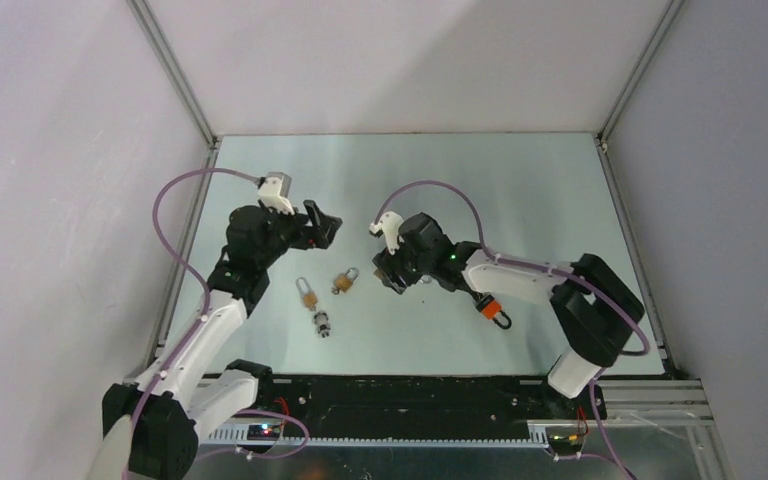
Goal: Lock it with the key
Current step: Pick up the lock from the center of the board.
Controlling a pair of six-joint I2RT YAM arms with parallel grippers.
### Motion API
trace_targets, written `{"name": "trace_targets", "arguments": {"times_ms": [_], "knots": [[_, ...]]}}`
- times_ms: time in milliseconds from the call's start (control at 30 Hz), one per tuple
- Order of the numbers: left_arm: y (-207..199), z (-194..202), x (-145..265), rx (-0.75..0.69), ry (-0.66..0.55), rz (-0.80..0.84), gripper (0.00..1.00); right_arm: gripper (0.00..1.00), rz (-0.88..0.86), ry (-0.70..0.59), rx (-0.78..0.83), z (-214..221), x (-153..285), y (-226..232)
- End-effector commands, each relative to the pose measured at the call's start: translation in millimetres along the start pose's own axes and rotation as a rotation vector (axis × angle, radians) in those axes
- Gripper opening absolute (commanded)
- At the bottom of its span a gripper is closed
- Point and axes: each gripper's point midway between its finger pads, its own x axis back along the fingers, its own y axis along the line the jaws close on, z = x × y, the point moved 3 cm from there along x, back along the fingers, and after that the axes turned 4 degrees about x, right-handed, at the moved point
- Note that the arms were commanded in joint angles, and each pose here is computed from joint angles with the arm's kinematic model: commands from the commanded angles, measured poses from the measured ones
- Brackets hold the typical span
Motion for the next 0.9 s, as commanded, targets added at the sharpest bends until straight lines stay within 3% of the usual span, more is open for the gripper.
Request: {"name": "trace_targets", "arguments": {"times_ms": [0, 433, 533, 633, 867], "knots": [[-29.3, 17.8, 2.2, 0.049, 0.096, 0.203, 0.92, 0.31, 0.004, -0.361, 0.125, -94.5, 48.3, 8.5], [-88.8, 42.3, -1.3, 0.236, 0.436, 0.614, 0.83, 0.30, 0.151, -0.496, 0.273, -130.7, 82.6, 10.7], [-90.2, 50.4, -1.2, 0.266, 0.487, 0.642, 0.81, 0.30, 0.164, -0.513, 0.279, -134.6, 84.5, 9.1], [-92.7, 60.5, -0.1, 0.297, 0.546, 0.672, 0.73, 0.30, 0.164, -0.528, 0.290, -138.1, 86.4, 9.8], [-95.1, 70.5, 0.8, 0.300, 0.594, 0.696, 0.66, 0.30, 0.129, -0.537, 0.305, -138.9, 86.8, 15.4]]}}
